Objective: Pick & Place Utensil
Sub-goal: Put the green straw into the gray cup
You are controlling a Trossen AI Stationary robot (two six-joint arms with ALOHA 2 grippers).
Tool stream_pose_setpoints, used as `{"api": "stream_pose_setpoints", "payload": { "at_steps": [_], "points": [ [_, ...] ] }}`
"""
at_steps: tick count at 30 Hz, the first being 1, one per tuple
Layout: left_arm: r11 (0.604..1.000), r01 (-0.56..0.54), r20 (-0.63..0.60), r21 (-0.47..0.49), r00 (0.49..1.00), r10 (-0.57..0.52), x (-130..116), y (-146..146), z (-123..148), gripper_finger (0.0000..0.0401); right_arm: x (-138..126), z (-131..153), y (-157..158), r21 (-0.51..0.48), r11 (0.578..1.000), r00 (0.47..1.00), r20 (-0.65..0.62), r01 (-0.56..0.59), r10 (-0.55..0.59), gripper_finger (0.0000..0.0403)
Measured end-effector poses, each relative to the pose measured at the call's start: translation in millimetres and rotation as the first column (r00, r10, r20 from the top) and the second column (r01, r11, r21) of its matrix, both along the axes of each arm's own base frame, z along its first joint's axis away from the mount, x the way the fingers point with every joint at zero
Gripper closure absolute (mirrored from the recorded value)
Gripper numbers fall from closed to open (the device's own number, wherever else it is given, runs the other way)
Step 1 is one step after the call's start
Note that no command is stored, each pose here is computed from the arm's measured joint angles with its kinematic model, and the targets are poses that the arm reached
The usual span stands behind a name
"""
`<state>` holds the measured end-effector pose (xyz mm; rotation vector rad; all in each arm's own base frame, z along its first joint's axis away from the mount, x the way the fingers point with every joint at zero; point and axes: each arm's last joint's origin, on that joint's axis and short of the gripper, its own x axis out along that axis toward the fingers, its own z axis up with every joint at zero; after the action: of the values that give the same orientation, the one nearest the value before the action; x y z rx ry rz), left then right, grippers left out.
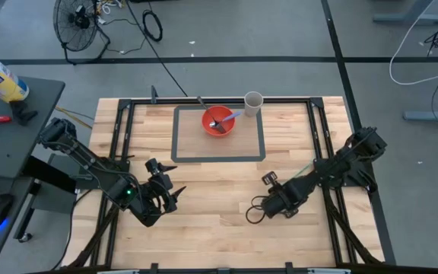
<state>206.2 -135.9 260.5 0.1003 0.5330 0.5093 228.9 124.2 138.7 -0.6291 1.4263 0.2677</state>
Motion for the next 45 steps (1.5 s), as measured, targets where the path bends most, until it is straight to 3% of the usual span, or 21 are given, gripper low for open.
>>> {"api": "stream_pose_setpoints", "payload": {
  "at_steps": [5,10,23,34,45],
  "points": [
    [1.0,0.0,0.0,0.0,1.0,0.0,-0.1,-0.1,0.0,0.0039,11.4,0.3,-6.0,0.063,0.997,0.997,0.054,0.046,-0.05,0.0382],
    [1.0,0.0,0.0,0.0,1.0,0.0,-0.1,-0.1,0.0,0.0039,16.3,-2.7,-14.0,0.112,0.991,0.996,0.021,0.079,-0.082,0.038],
    [1.0,0.005,-0.006,-0.005,1.0,-0.005,-0.1,-0.2,-0.2,0.0039,24.9,-3.9,-28.8,0.161,0.978,0.991,0.013,0.132,-0.136,0.033],
    [1.0,0.007,-0.018,0.005,1.0,-0.007,-1.3,0.0,-0.9,0.0039,34.8,-2.2,-33.7,0.179,0.975,0.986,0.073,0.133,-0.148,0.0395],
    [0.998,0.047,-0.062,0.052,0.997,-0.044,-12.0,-6.0,-3.3,0.0039,66.0,55.4,-31.6,0.189,0.969,0.967,0.165,0.16,-0.192,0.0394]
  ]
}}
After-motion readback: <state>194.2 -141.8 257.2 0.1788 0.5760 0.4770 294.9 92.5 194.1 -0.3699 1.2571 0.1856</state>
